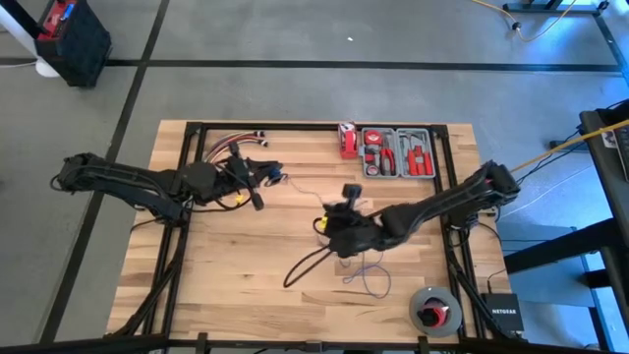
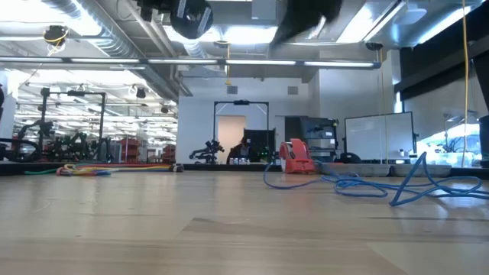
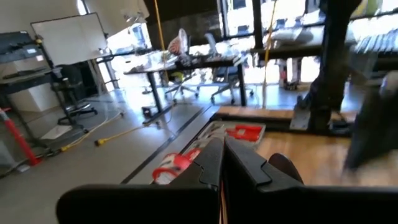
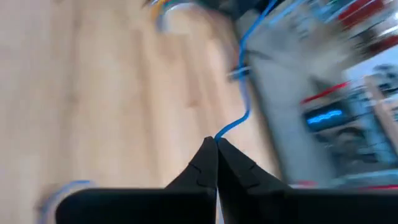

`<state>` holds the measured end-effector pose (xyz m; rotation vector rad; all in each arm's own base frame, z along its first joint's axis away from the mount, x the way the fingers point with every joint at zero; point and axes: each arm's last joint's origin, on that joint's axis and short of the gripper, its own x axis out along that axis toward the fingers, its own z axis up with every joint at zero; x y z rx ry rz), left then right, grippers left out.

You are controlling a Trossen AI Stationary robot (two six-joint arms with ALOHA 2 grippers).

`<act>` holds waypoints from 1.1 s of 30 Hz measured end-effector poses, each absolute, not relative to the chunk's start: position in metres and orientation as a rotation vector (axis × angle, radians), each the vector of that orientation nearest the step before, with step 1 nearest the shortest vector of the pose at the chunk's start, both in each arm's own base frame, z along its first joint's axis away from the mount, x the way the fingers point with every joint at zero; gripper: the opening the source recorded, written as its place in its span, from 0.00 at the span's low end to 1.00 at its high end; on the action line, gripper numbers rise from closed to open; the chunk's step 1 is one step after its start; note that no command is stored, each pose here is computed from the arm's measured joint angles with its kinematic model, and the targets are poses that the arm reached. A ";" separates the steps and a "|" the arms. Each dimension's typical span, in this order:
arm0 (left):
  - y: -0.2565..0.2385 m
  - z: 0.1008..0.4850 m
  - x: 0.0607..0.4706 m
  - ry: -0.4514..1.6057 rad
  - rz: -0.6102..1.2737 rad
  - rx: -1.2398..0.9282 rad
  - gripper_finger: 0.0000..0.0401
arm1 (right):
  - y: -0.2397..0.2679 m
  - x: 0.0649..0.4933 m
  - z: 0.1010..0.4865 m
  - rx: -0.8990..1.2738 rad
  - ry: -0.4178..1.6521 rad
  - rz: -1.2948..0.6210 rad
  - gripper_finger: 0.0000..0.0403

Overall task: Coil cords
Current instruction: Uncoil the blue wire from the black spool

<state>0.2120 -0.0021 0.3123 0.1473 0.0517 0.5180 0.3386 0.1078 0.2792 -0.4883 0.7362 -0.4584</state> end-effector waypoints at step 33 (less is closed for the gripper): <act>-0.005 0.311 0.213 0.064 0.468 0.179 0.01 | 0.182 0.358 0.424 -0.926 0.479 -0.510 0.00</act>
